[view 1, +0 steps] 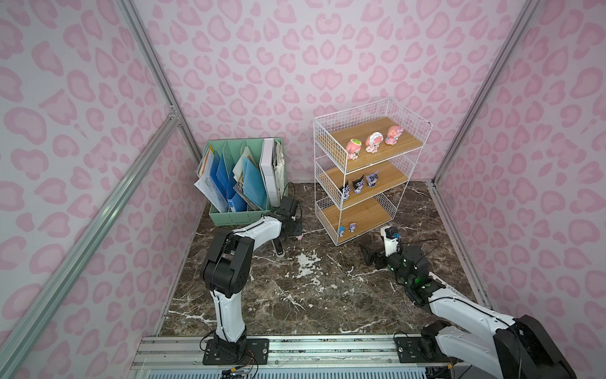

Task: Organize plastic toys on shelves
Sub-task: Place the plastic toy on the shelf, then pick up the plastic toy at the center of the board.

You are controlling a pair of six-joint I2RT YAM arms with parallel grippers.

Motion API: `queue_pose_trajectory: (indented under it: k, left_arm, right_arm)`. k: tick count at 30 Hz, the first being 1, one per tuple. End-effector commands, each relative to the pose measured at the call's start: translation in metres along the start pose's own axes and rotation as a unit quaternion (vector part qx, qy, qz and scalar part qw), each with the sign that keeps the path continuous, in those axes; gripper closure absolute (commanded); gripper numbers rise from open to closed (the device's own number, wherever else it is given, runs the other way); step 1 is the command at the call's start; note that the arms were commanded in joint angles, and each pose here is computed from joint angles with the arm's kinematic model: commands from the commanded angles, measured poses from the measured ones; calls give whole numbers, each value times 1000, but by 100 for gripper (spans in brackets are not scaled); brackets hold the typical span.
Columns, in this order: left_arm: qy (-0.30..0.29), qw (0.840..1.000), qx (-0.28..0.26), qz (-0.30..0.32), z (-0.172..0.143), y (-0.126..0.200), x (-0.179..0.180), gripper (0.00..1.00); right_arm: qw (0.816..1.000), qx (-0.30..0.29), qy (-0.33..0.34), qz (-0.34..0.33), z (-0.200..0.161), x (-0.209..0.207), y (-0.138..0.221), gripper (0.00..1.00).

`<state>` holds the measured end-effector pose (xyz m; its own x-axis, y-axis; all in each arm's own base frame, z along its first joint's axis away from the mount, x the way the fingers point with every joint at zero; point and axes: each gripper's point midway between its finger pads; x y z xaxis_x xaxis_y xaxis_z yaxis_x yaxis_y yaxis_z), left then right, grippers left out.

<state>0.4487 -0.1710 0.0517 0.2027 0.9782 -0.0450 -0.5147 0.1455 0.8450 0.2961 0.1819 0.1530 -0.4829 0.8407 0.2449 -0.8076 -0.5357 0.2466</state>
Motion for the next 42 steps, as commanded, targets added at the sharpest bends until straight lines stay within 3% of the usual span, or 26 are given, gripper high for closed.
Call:
queue_pose_trajectory:
  k: [1,7,16,23,29,34,37,42]
  left_arm:
    - [-13,999,30,10,-10,-7,5,62]
    - [-3,998,64,1,-27,-14,2,68]
    - [29,996,78,-18,-69,9,-20,71]
    - [98,994,37,-23,-98,28,-45,70]
    - [132,990,20,-38,-121,38,-82,71]
    - [167,983,32,-63,-134,38,-92,71]
    - [191,978,34,-83,-138,39,-96,72]
    - [218,969,35,-107,-137,46,-103,72]
  right_arm:
    - [1000,12,27,4,-6,8,-2,2]
    - [999,32,25,15,-15,16,-7,2]
    - [999,41,18,20,-20,19,-10,2]
    - [998,49,23,36,-26,29,-11,2]
    - [993,79,42,79,-54,64,-16,5]
    - [986,83,89,117,-89,107,-16,8]
    - [978,115,132,117,-109,124,-29,10]
    - [973,96,163,129,-105,142,-43,10]
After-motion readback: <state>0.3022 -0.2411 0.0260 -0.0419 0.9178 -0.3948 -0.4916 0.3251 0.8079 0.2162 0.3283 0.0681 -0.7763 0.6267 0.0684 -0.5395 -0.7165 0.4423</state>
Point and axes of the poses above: each gripper's point midway between its finger pads, its own y axis back along the fingers, its own x axis along the line the jaws close on, z = x × y, and after that the axes turned 9 degrees about -y, right-handed
